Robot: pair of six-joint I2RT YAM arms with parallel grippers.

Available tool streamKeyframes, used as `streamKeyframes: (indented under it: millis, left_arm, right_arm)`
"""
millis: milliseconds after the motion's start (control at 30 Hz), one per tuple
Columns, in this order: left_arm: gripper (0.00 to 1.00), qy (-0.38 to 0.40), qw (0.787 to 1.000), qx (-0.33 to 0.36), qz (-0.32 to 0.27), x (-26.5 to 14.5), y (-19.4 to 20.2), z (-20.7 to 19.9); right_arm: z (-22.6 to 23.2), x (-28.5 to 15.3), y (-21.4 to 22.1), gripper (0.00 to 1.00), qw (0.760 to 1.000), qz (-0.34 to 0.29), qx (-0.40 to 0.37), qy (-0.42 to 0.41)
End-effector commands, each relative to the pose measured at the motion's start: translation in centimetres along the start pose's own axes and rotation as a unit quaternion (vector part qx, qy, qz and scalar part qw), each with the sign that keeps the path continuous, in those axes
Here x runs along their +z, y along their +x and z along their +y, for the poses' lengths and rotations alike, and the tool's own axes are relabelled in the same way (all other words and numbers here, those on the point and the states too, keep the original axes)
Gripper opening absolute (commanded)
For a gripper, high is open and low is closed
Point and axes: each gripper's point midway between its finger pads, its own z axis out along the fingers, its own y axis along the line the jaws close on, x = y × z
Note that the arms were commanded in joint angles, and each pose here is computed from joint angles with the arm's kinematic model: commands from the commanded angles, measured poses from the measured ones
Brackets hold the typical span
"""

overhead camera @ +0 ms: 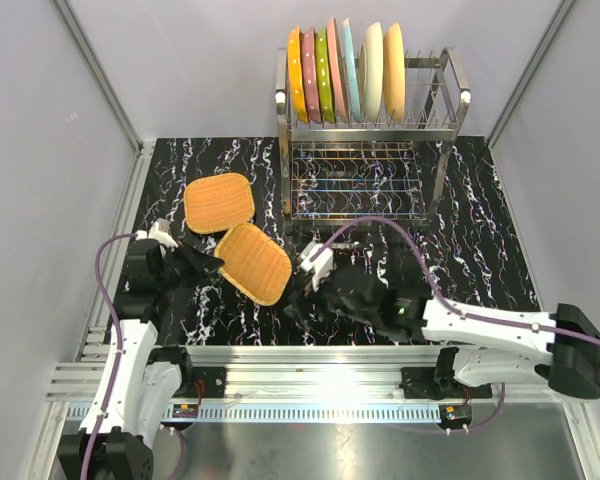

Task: Load the plates into the dish rack
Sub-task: Pass the plate from the left arm to the right

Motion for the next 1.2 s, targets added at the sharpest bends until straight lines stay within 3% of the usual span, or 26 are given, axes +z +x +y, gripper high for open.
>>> streamKeyframes:
  millis: [0, 100, 633, 900, 1167]
  left_arm:
    - [0.0, 0.053, 0.998, 0.028, 0.006, -0.9, -0.4, -2.9]
    - [0.0, 0.05, 0.998, 0.031, 0.011, -0.8, -0.3, -2.8]
    - [0.0, 0.045, 0.998, 0.033, 0.028, -0.9, -0.8, -3.7]
    - [0.0, 0.05, 0.997, 0.035, 0.041, -1.0, -0.4, -4.2]
    - [0.0, 0.045, 0.997, 0.042, 0.048, -0.9, -0.5, -4.3]
  right_arm:
    - [-0.7, 1.7, -0.7, 0.94, 0.993, -0.043, -0.083, 0.07]
    - [0.5, 3.0, 0.5, 1.0, 0.986, -0.036, -0.144, 0.075]
    - [1.6, 9.2, 6.0, 1.0, 0.956, 0.026, -0.28, 0.089]
    - [1.3, 11.9, 5.1, 0.99, 0.945, -0.016, -0.303, 0.12]
    - [-0.3, 12.3, 4.5, 0.78, 0.93, -0.025, -0.331, 0.156]
